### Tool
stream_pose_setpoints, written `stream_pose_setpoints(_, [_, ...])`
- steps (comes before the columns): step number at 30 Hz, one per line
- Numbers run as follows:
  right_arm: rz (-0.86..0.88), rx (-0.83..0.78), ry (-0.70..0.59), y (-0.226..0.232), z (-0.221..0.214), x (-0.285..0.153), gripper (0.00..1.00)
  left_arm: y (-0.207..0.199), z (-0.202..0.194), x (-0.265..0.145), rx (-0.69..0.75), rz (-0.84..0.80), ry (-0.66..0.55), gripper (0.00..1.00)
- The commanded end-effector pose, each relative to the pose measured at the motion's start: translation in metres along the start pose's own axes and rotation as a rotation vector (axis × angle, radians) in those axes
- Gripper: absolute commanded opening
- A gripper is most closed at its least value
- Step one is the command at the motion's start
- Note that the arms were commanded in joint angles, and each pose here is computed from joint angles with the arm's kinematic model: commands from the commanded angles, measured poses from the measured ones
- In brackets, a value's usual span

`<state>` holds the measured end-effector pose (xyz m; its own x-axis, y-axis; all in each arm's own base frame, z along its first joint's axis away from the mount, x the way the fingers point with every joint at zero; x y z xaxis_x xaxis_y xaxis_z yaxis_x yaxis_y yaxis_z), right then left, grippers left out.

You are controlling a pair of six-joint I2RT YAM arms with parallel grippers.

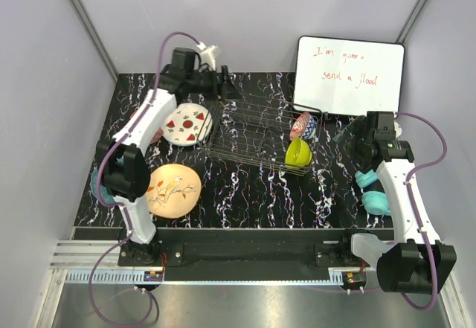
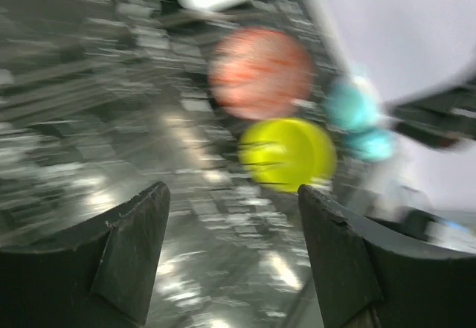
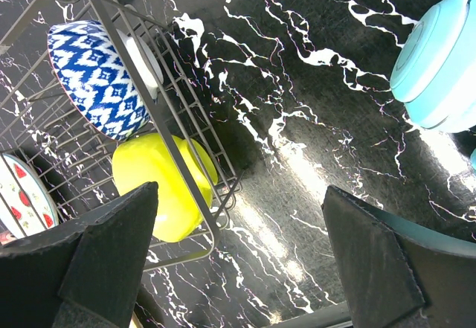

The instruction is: Load the mixed dishes into the dish rack

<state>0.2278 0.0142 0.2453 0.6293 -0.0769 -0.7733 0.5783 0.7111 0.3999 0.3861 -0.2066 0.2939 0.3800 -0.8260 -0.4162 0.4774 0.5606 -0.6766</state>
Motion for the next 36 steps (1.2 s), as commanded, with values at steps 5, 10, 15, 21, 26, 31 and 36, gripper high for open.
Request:
stream_pose_setpoints(5, [0.032, 0.013, -0.041, 0.005, 0.006, -0.003, 1.00, 0.084, 0.004, -0.013, 0.183, 0.351, 0.037, 0.71])
stream_pose_setpoints(10, [0.052, 0.034, -0.061, 0.006, 0.007, -0.009, 1.00, 0.110, -0.007, 0.006, 0.164, 0.388, 0.091, 0.71])
stream_pose_setpoints(15, [0.058, 0.024, -0.066, 0.004, 0.006, -0.012, 1.00, 0.128, -0.007, 0.010, 0.197, 0.468, 0.104, 0.70])
stream_pose_setpoints(21, [0.050, 0.024, -0.052, 0.003, 0.004, -0.008, 1.00, 0.096, -0.009, -0.002, 0.204, 0.312, 0.098, 0.68])
stream_pose_setpoints(26, [0.045, 0.022, -0.038, 0.003, 0.003, -0.002, 1.00, 0.071, -0.016, -0.019, 0.227, 0.293, 0.087, 0.68])
stream_pose_setpoints(31, [0.048, 0.024, -0.029, 0.004, 0.002, 0.001, 1.00, 0.091, -0.005, -0.031, 0.216, 0.370, 0.052, 0.67])
stream_pose_setpoints(36, [0.048, 0.026, -0.025, 0.005, 0.003, 0.002, 1.00, 0.105, 0.003, -0.028, 0.203, 0.407, 0.036, 0.67])
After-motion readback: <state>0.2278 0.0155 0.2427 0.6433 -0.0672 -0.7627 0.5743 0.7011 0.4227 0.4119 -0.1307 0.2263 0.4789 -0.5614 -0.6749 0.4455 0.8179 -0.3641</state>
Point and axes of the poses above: each gripper's point midway between its finger pads, its own x axis out along the fingers, its own y axis along the line the jaws close on, z = x × y, the point moved 9 cm from there along -x, back along the fingers, and after that the axes turned 4 degrees about -x, right-handed, at the moved point
